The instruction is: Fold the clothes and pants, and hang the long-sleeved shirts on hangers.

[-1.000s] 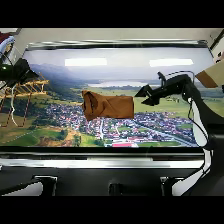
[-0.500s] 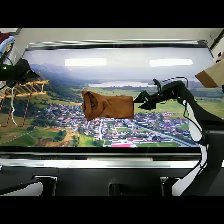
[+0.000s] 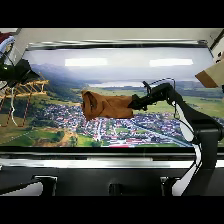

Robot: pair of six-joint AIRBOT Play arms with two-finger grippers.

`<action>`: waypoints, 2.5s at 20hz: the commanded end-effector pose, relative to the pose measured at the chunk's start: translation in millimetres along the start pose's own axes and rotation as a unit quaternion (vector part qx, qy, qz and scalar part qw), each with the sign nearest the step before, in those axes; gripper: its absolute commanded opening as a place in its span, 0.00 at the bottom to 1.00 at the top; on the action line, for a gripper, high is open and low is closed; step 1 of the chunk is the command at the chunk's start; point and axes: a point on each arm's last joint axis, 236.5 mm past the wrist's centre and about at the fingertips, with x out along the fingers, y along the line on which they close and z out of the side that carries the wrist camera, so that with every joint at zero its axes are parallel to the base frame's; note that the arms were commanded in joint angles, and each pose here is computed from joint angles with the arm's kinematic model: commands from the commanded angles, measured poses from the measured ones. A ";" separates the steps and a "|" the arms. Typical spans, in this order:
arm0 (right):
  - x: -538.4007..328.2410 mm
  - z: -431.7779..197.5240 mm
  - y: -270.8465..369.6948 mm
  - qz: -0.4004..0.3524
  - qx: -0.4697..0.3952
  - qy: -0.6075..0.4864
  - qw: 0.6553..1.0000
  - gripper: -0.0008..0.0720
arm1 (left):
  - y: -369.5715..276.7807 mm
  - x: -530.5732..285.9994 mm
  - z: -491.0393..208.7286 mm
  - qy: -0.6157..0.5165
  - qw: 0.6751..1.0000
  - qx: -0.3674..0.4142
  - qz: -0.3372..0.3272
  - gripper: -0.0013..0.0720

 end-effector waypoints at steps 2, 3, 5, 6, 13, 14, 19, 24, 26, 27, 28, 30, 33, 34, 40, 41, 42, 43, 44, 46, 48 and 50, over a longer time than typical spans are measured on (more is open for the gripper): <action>-40.8 33.9 30.2 0.021 -0.017 -0.077 0.997 0.05 | -1.4 -0.2 0.0 0.000 1.000 -0.001 -0.004 0.04; -61.4 43.6 37.9 0.023 -0.022 -0.100 0.994 0.05 | -1.4 -0.2 0.0 0.000 1.000 -0.002 -0.004 0.04; -109.8 62.3 52.9 0.026 -0.036 -0.151 0.988 0.04 | -1.4 -0.2 0.0 0.000 1.000 -0.001 -0.004 0.04; -137.1 70.9 57.9 0.026 -0.033 -0.178 0.983 0.04 | -1.3 -0.2 -0.1 0.000 1.000 -0.001 -0.003 0.04; -330.3 98.8 58.3 0.008 0.005 -0.360 0.933 0.04 | -1.0 -0.2 -2.4 0.005 1.000 -0.001 -0.003 0.04; -355.5 98.6 54.2 0.003 0.008 -0.383 0.924 0.04 | -1.0 -0.2 -2.4 0.005 1.000 -0.001 -0.003 0.04; -465.7 83.9 6.9 -0.043 0.059 -0.479 0.875 0.04 | -1.0 -0.2 -2.4 0.005 1.000 -0.001 -0.003 0.04; -495.6 31.6 -71.3 -0.115 0.147 -0.455 0.871 0.04 | -1.0 -0.2 -2.5 0.005 1.000 -0.001 -0.003 0.04; -483.7 -0.6 -97.6 -0.138 0.184 -0.402 0.886 0.04 | -1.2 -0.1 -2.6 0.006 1.000 -0.001 -0.003 0.04; -477.8 -16.4 -109.2 -0.147 0.202 -0.380 0.891 0.04 | -1.3 -0.1 -2.6 0.006 1.000 -0.001 -0.003 0.04; -474.0 -31.1 -118.7 -0.157 0.220 -0.365 0.891 0.04 | -1.2 -0.1 -2.7 0.006 1.000 -0.001 -0.003 0.04; -467.6 -53.9 -131.1 -0.167 0.248 -0.358 0.885 0.04 | -1.2 -0.1 -2.7 0.006 1.000 -0.001 -0.003 0.04; -432.2 -101.6 -157.6 -0.203 0.301 -0.322 0.874 0.04 | -1.2 -0.1 -2.7 0.006 1.000 -0.001 -0.003 0.04; -414.8 -116.0 -164.0 -0.206 0.317 -0.311 0.872 0.04 | -1.3 -0.1 -2.7 0.006 1.000 -0.002 -0.003 0.04; -347.9 -209.8 -213.2 -0.296 0.395 -0.274 0.825 0.04 | -2.8 -0.4 -11.0 0.023 1.000 -0.003 -0.006 0.04; -339.4 -218.6 -217.8 -0.302 0.401 -0.268 0.822 0.04 | -2.8 -0.5 -12.2 0.026 1.000 -0.003 -0.006 0.04; -329.6 -227.6 -221.8 -0.306 0.406 -0.258 0.822 0.05 | -2.7 -0.5 -12.9 0.027 1.000 -0.003 -0.006 0.04; -320.7 -236.7 -226.0 -0.309 0.412 -0.244 0.822 0.05 | -2.6 -0.5 -13.4 0.029 1.000 -0.003 -0.006 0.04; -312.2 -247.2 -230.6 -0.315 0.420 -0.227 0.820 0.05 | -2.5 -0.6 -14.3 0.030 1.000 -0.003 -0.006 0.04; -304.8 -268.3 -241.0 -0.338 0.439 -0.202 0.808 0.05 | -2.4 -0.6 -15.1 0.032 0.999 -0.003 -0.006 0.04; -303.0 -281.9 -247.5 -0.357 0.447 -0.186 0.799 0.05 | -2.5 -0.6 -15.1 0.032 0.999 -0.003 -0.006 0.04; -300.7 -292.2 -251.8 -0.370 0.448 -0.171 0.796 0.05 | -2.4 -0.6 -15.1 0.032 0.999 -0.003 -0.006 0.04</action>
